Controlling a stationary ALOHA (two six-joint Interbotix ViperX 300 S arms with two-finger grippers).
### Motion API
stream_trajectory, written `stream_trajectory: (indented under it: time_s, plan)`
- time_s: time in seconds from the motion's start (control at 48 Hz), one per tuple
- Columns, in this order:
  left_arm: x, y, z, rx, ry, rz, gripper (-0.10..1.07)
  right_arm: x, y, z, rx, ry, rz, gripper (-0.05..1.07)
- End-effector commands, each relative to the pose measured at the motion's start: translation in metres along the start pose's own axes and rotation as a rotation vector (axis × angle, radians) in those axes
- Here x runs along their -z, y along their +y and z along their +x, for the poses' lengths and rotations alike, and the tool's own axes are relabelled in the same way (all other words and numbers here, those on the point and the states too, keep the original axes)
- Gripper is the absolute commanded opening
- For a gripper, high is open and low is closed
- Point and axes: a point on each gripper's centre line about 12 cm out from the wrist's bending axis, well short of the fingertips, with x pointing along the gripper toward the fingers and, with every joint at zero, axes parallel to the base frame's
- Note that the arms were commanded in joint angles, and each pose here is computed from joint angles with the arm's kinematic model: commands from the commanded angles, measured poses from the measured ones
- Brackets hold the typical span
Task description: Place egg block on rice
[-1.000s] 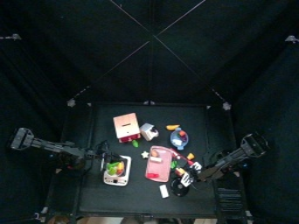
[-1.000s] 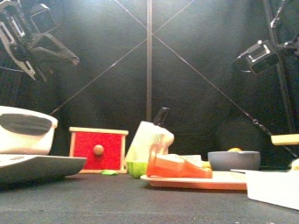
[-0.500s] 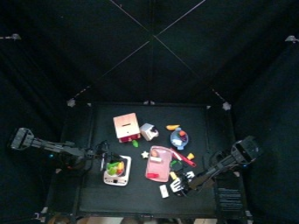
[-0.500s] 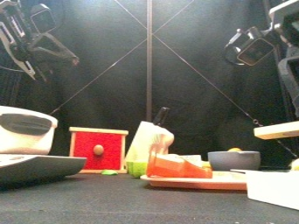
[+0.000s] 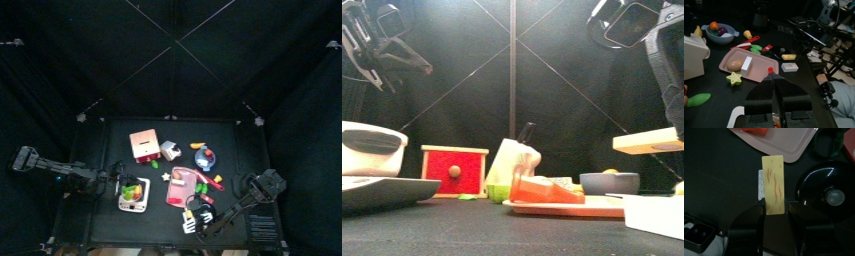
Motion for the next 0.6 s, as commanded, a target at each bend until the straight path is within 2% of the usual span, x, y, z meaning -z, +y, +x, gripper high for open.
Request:
stream_trajectory:
  time_s: [0.0,0.104,0.583]
  plan:
    - [-0.006,-0.002,0.001,0.006,-0.022,0.002,0.35,0.001,0.015,-0.01,-0.025,0.007,0.026,0.53]
    - [-0.006,-0.002,0.001,0.006,-0.022,0.0,0.35,0.005,0.02,-0.007,-0.018,0.01,0.032,0.53]
    - [-0.006,-0.002,0.001,0.007,-0.022,0.002,0.35,0.011,0.017,0.005,0.02,0.037,0.045,0.53]
